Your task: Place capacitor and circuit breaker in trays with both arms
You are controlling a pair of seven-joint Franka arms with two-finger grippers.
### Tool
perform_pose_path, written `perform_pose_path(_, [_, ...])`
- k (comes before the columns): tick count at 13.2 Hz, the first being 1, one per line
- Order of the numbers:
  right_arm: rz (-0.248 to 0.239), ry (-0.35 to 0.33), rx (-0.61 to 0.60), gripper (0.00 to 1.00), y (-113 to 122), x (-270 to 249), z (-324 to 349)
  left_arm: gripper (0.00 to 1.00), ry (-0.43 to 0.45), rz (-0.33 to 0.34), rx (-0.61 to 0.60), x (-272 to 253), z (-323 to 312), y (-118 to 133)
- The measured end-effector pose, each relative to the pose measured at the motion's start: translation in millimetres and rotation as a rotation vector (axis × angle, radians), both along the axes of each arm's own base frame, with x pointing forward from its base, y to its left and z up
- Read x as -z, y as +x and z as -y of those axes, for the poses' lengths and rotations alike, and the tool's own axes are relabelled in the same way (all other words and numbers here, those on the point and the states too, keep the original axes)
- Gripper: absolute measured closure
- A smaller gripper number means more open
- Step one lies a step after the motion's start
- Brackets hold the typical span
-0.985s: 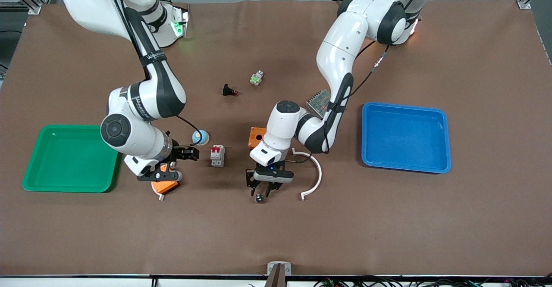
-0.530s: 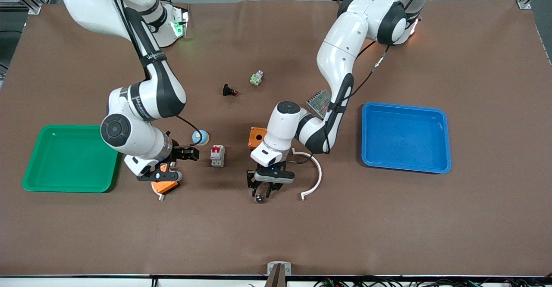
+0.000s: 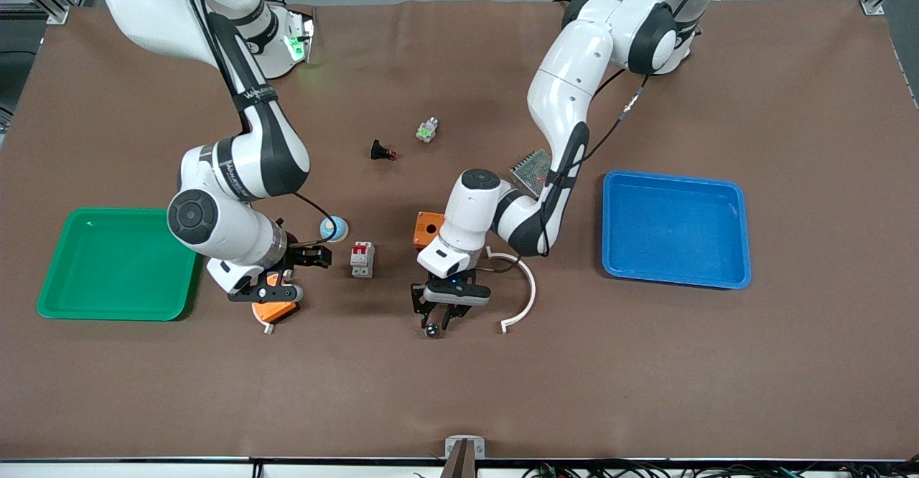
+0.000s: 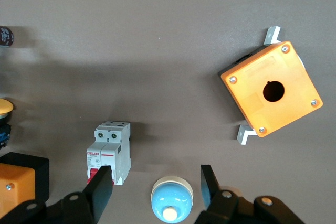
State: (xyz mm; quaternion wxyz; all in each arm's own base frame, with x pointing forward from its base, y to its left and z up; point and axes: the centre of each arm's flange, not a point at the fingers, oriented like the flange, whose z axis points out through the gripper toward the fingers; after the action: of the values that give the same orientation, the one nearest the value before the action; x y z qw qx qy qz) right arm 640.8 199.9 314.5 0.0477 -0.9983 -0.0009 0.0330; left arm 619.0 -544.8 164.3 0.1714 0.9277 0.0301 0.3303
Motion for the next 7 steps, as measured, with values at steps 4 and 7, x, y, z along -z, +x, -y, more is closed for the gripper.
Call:
perform_pose_path(4, [0.001, 0.0, 0.0, 0.23, 0.2, 1.0, -0.2, 0.57, -0.002, -0.001, -0.002, 0.0, 0.0, 0.0])
perform_pose_path(7, [0.001, 0.0, 0.0, 0.23, 0.3, 2.4, -0.6, 0.62, -0.012, -0.005, -0.014, -0.2, 0.1, 0.0])
